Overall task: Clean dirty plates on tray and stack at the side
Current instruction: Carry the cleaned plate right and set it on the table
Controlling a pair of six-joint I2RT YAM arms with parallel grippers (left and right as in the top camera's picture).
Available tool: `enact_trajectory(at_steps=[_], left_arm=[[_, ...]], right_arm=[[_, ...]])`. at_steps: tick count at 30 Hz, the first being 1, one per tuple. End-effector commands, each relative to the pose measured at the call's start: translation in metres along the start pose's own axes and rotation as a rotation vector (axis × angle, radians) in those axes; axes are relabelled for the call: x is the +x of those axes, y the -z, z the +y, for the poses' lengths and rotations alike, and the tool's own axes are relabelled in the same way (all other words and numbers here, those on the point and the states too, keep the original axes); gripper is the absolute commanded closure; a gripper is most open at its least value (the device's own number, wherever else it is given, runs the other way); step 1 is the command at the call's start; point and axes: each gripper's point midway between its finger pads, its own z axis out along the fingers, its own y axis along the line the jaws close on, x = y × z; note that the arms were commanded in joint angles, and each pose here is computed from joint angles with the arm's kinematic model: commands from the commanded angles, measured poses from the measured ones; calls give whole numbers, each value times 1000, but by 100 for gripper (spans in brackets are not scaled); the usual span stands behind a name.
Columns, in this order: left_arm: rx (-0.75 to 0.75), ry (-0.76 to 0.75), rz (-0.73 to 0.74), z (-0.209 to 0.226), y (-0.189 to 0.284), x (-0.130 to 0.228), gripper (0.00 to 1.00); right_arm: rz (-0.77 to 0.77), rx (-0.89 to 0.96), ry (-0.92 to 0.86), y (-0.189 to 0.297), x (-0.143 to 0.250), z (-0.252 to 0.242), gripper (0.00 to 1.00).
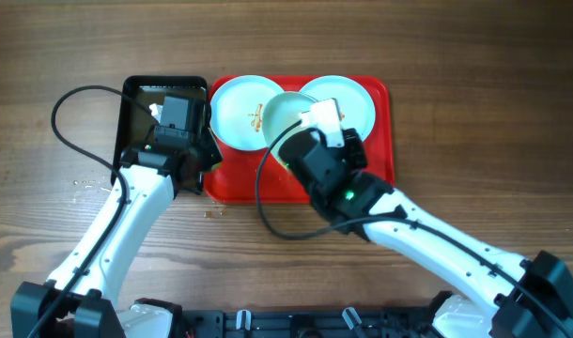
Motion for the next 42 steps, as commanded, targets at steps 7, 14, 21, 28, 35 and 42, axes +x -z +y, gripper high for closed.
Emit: enact_trajectory(at_steps=[7, 14, 21, 28, 35, 42], left_arm=[[-19, -4, -19, 4, 1, -4, 96], [-19, -4, -18, 4, 1, -4, 96], [-24, -5, -11, 6, 1, -2, 96], [-25, -5, -9, 6, 1, -1, 96], [-45, -79, -20, 11, 1, -5, 96], [-88, -6, -51, 34, -5, -23, 96]], right_arm=[[-133, 188, 175, 25, -38, -17, 96], [-137, 211, 174, 26, -39, -21, 96], [51, -117, -244, -10, -1, 5, 96], [354, -154, -727, -67, 54, -63, 96], [512, -53, -1031, -92, 119, -167, 96], [623, 136, -1170, -89, 198, -226, 96]])
